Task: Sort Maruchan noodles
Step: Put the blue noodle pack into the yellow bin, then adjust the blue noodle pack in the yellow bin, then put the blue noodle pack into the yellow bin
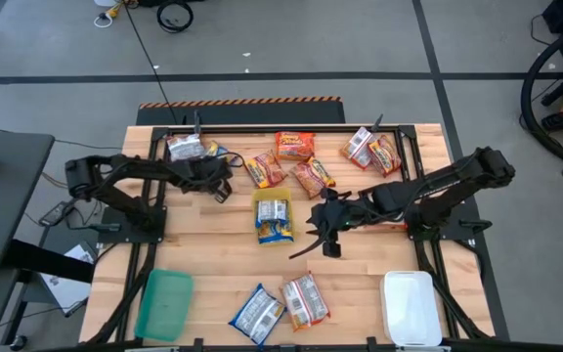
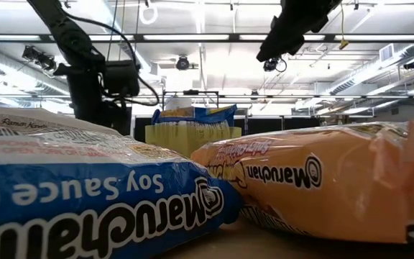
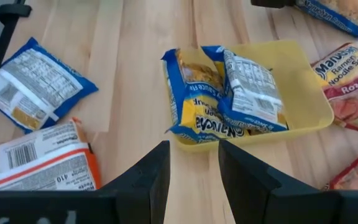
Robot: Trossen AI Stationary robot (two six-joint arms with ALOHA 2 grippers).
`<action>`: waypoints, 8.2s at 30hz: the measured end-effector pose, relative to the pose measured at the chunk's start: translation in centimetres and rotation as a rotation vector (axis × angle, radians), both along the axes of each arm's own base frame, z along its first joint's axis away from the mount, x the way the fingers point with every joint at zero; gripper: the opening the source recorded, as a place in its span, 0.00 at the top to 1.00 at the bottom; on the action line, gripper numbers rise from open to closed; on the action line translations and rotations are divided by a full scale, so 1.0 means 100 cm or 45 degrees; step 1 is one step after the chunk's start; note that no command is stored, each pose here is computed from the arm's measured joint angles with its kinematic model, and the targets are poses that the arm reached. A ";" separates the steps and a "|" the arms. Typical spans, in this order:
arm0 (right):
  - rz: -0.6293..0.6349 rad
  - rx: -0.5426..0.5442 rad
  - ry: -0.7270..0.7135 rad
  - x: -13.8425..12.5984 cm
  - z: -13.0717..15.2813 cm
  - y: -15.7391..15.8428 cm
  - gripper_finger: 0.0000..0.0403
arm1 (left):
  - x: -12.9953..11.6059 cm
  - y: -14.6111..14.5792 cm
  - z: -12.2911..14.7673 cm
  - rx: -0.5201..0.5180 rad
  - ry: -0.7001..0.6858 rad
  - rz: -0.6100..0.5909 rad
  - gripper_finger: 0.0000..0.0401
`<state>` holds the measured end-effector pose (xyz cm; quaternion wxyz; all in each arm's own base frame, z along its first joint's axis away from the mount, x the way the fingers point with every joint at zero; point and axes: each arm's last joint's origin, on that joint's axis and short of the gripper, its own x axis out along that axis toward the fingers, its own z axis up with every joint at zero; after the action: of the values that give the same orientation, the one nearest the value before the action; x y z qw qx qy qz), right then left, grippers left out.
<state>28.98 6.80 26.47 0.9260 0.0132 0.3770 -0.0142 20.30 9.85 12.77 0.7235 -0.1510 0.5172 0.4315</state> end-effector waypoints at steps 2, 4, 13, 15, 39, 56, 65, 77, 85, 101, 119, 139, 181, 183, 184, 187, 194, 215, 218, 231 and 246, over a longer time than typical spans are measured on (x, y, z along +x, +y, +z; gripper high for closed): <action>-0.005 0.006 -0.001 0.000 0.000 0.000 0.65 | 0.004 -0.002 0.003 -0.020 -0.034 -0.002 0.94; 0.000 0.008 -0.008 0.000 0.000 0.001 0.65 | 0.011 -0.006 0.008 -0.030 -0.071 0.003 0.96; 0.000 0.052 -0.049 0.003 0.004 0.002 0.65 | 0.055 -0.053 0.041 -0.105 -0.231 -0.425 0.94; 0.011 0.064 -0.060 0.004 0.006 0.003 0.65 | 0.059 -0.065 0.044 -0.106 -0.223 -0.527 0.90; -0.006 0.025 0.003 -0.002 -0.015 0.001 0.65 | 0.067 -0.112 0.034 0.205 0.391 -1.106 0.48; 0.024 -0.042 -0.020 -0.010 -0.015 0.001 0.65 | 0.068 -0.090 0.001 0.029 0.623 -0.949 0.93; 0.045 -0.239 -0.195 -0.024 0.022 0.003 0.65 | 0.064 -0.079 0.112 0.077 0.394 -0.826 0.96; 0.042 -0.232 -0.200 -0.029 0.026 0.002 0.65 | 0.084 -0.084 0.207 0.114 -0.369 -0.910 0.96; 0.025 -0.187 -0.151 -0.031 0.022 0.003 0.65 | 0.111 -0.075 0.179 0.095 -0.308 -0.789 0.96; 0.051 -0.180 -0.099 -0.037 0.011 0.011 0.65 | 0.133 -0.058 0.155 -0.177 -0.526 -0.403 0.96; 0.039 -0.189 -0.091 -0.038 0.011 0.011 0.65 | 0.128 -0.057 0.114 -0.106 -0.444 -0.241 0.92; -0.004 -0.180 -0.116 -0.037 0.012 0.010 0.65 | 0.114 -0.192 0.140 0.178 -0.385 -0.997 0.59; 0.163 -0.251 -0.091 -0.045 0.004 0.031 0.65 | 0.152 -0.058 0.097 -0.167 -0.228 -0.909 0.89; 0.171 -0.255 -0.115 -0.043 0.000 0.032 0.65 | 0.152 -0.057 0.099 -0.163 -0.228 -0.943 0.83; 0.174 -0.257 -0.124 -0.043 -0.002 0.032 0.65 | 0.151 -0.056 0.103 -0.158 -0.225 -0.949 0.80; 0.184 -0.257 -0.175 -0.039 -0.008 0.033 0.65 | 0.149 -0.061 0.130 -0.141 -0.278 -0.984 0.73; 0.272 -0.286 -0.173 -0.020 -0.026 0.055 0.65 | 0.135 -0.158 0.157 -0.297 -0.430 -1.164 0.70; 0.071 -0.289 -0.258 -0.033 -0.023 0.111 0.65 | 0.058 -0.417 0.045 -0.179 -0.333 -1.652 0.46; 0.020 -0.252 -0.254 -0.037 -0.024 0.114 0.65 | 0.052 -0.433 0.027 0.009 -0.241 -1.754 0.46; -0.093 -0.147 -0.249 -0.044 -0.026 0.118 0.65 | 0.046 -0.449 -0.008 0.586 -0.057 -1.802 0.48; -0.027 -0.076 -0.220 -0.045 -0.023 0.119 0.65 | 0.079 -0.418 0.005 0.430 0.009 -1.612 0.95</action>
<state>24.47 18.68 24.13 0.9549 -0.0092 0.2949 -0.0339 28.20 -31.96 13.22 0.8498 0.2995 0.4337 -0.0020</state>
